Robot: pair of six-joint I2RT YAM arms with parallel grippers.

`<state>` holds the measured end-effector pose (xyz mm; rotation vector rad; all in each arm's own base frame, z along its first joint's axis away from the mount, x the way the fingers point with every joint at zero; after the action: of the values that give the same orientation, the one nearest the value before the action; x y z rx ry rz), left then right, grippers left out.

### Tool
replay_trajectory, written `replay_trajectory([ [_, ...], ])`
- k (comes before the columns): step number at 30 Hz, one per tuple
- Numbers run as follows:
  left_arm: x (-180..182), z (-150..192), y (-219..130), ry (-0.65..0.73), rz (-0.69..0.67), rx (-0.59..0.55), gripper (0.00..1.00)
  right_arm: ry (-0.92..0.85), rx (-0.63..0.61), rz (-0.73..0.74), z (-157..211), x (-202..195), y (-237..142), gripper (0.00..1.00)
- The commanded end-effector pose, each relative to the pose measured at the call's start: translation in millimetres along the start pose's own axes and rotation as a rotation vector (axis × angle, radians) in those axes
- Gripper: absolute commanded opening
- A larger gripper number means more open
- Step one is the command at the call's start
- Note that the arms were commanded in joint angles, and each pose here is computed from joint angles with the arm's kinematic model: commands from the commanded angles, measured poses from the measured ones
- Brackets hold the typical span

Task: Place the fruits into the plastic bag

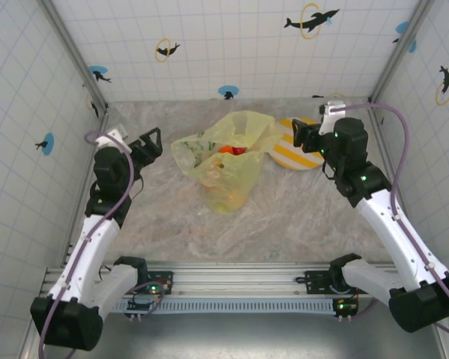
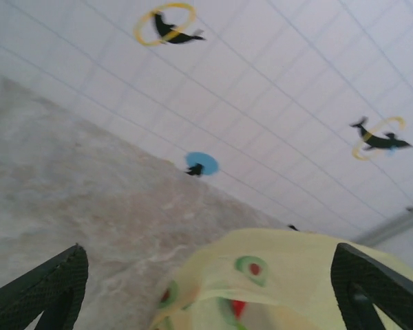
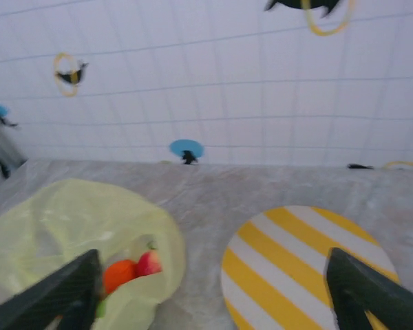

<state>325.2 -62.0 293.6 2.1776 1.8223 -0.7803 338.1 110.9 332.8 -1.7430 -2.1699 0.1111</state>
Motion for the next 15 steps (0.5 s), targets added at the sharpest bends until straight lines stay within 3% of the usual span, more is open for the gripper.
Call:
replay_trajectory([
  [1,58.8,25.3,-8.0,0.057,-0.263,-0.015,0.98,-0.05,0.037,0.218,39.5,-49.3,8.7,0.98],
  [9,134.8,64.5,-19.0,0.059,-0.545,-0.134,0.98,-0.032,0.111,0.464,138.8,-121.1,16.5,1.0],
  [15,165.8,79.0,-17.5,0.295,-0.668,-0.166,0.98,-0.048,0.106,0.602,183.8,-154.3,10.3,1.0],
])
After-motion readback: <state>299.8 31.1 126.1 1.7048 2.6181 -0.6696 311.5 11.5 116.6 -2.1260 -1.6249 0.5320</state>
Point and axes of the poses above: each hand's point on the last joint's axis, 136 mm out from that joint toward the fingers, its own y axis out along the fingers, its own x axis along the line the jaws close on, z = x × y, the point moved 1 cm from there along -y, back along the fingers, and after that the axes turned 6 degrees about y, right-handed, at the moved point
